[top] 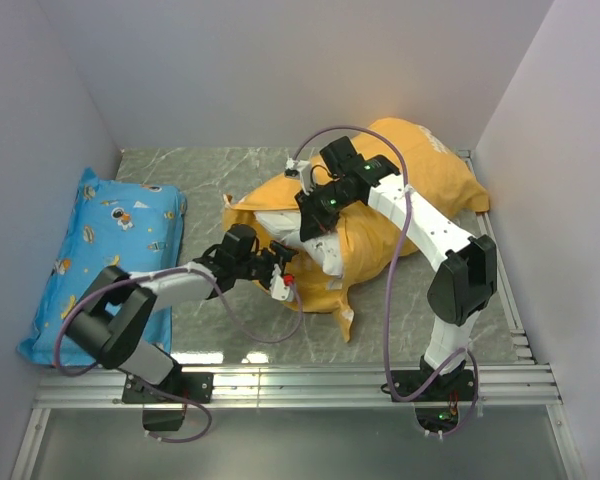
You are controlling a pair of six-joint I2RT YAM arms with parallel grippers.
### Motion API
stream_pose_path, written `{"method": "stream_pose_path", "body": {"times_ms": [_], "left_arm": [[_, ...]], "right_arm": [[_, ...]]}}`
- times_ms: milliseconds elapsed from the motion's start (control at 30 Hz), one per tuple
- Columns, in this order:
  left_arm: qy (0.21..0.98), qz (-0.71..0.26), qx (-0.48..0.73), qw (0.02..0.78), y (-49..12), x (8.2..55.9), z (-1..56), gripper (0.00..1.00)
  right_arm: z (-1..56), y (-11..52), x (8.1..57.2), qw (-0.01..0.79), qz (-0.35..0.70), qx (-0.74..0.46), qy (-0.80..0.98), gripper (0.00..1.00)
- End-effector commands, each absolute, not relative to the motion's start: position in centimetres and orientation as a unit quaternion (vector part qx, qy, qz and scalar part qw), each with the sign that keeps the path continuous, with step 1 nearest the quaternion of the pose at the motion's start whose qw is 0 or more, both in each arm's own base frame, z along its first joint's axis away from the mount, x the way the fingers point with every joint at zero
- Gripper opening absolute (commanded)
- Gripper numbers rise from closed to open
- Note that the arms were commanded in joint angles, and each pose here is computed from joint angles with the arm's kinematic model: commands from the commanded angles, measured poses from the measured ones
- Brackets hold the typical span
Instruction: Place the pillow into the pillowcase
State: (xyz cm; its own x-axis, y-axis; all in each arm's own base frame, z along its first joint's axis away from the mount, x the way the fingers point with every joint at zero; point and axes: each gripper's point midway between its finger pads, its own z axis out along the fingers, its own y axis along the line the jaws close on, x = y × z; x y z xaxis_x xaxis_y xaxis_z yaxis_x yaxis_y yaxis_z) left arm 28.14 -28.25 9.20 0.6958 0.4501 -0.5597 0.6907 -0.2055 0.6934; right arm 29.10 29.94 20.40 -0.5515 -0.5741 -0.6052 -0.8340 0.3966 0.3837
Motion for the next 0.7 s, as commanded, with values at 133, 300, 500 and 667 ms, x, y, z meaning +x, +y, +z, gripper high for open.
{"method": "stream_pose_path", "body": {"times_ms": [133,300,500,667], "left_arm": [[0.308,-0.010,0.777,0.549,-31.6,33.8,9.2,0.69],[0.319,-0.028,0.813,0.486,-32.7,35.2,6.1,0.70],[0.369,-0.067,0.840,0.391,-33.1,36.8,3.0,0.54],[0.382,-0.079,0.863,0.320,-32.3,36.6,1.2,0.14]], "right_arm": [[26.1,31.0,25.6,0.207,0.426,-0.436,0.765,0.00],[27.3,31.4,24.2,0.192,0.463,-0.435,0.748,0.00],[29.1,31.6,22.5,0.183,0.502,-0.433,0.726,0.00],[29.3,31.3,22.9,0.190,0.497,-0.431,0.729,0.00]]}}
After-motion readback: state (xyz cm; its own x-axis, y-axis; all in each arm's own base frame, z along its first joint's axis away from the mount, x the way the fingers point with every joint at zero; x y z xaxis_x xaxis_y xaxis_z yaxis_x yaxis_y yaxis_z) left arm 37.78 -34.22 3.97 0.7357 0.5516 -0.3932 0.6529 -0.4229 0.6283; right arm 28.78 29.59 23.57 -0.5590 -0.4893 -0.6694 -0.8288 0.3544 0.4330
